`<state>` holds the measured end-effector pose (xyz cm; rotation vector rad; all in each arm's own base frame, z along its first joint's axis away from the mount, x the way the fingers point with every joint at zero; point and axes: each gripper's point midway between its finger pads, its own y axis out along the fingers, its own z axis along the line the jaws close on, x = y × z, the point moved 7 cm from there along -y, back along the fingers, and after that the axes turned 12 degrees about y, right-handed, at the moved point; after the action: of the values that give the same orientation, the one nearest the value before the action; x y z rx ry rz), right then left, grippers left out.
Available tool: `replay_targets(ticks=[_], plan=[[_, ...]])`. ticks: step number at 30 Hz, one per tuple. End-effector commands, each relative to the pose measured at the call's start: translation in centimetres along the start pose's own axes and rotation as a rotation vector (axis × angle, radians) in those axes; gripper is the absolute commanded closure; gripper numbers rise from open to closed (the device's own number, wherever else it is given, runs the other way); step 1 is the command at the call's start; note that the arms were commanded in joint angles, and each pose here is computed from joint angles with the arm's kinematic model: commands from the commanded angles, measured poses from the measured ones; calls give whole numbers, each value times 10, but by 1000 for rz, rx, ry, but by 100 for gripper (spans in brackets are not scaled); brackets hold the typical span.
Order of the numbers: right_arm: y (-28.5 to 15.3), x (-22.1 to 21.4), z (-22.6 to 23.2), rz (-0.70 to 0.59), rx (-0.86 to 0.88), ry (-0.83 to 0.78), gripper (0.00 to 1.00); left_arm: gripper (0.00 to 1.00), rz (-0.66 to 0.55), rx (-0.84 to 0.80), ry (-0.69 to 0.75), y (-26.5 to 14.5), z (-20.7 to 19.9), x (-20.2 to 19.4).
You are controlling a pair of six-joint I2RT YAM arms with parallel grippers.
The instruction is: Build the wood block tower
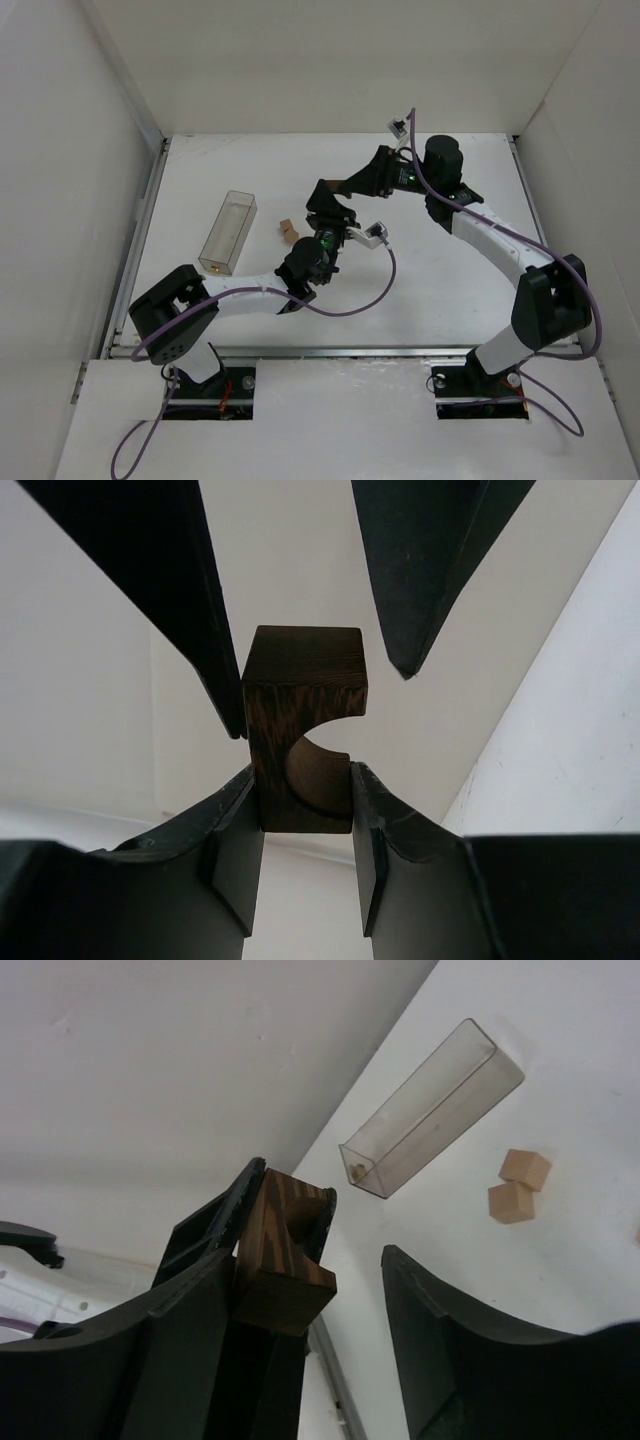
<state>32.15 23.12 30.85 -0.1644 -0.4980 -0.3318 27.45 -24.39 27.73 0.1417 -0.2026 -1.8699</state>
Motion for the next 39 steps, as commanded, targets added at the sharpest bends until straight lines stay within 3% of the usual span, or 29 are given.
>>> replay_targets(ticks=[1, 5, 6, 7, 15, 17, 18, 22, 25, 27, 31, 33, 34, 36, 38, 39], plan=[[7, 9, 17, -7, 100, 23, 37, 100, 15, 69, -76, -4, 20, -2], [7, 10, 19, -10, 106, 26, 51, 100, 15, 69, -76, -4, 20, -2], [6, 10, 22, -13, 111, 19, 59, 100, 14, 62, -70, -4, 19, -2], [6, 10, 22, -13, 111, 19, 59, 100, 14, 62, -70, -4, 19, -2], [2, 5, 18, -5, 75, 5, 100, 99, 48, 48, -86, -2, 15, -2], [1, 3, 16, -2, 52, -1, 100, 80, 78, 34, -94, -2, 14, -4], [1, 6, 17, -10, 44, -11, 100, 53, 84, 12, -97, 1, 10, -2], [-2, 8, 10, -18, 16, -9, 100, 0, 118, -55, -142, 2, 3, -1], [-14, 17, 1, -45, -25, -17, 100, 0, 142, -144, -163, -4, 0, -6], [-19, 22, -6, -62, -52, -27, 100, 0, 146, -186, -280, -9, 4, -8], [-27, 27, -20, -66, -98, -57, 100, 0, 134, -361, -356, -23, -12, -25], [-33, 31, -28, -71, -113, -49, 100, 0, 128, -529, -363, -31, -23, -34], [-33, 31, -28, -63, -108, -72, 100, 1, 85, -583, -508, -21, -12, -32], [-34, 32, -33, -57, -110, -74, 100, 1, 87, -785, -580, -28, -13, -36], [-36, 33, -38, -48, -110, -78, 100, 1, 21, -896, -734, -10, 4, -29], [-36, 32, -38, -39, -103, -93, 100, 1, 50, -972, -801, -13, 3, -29]])
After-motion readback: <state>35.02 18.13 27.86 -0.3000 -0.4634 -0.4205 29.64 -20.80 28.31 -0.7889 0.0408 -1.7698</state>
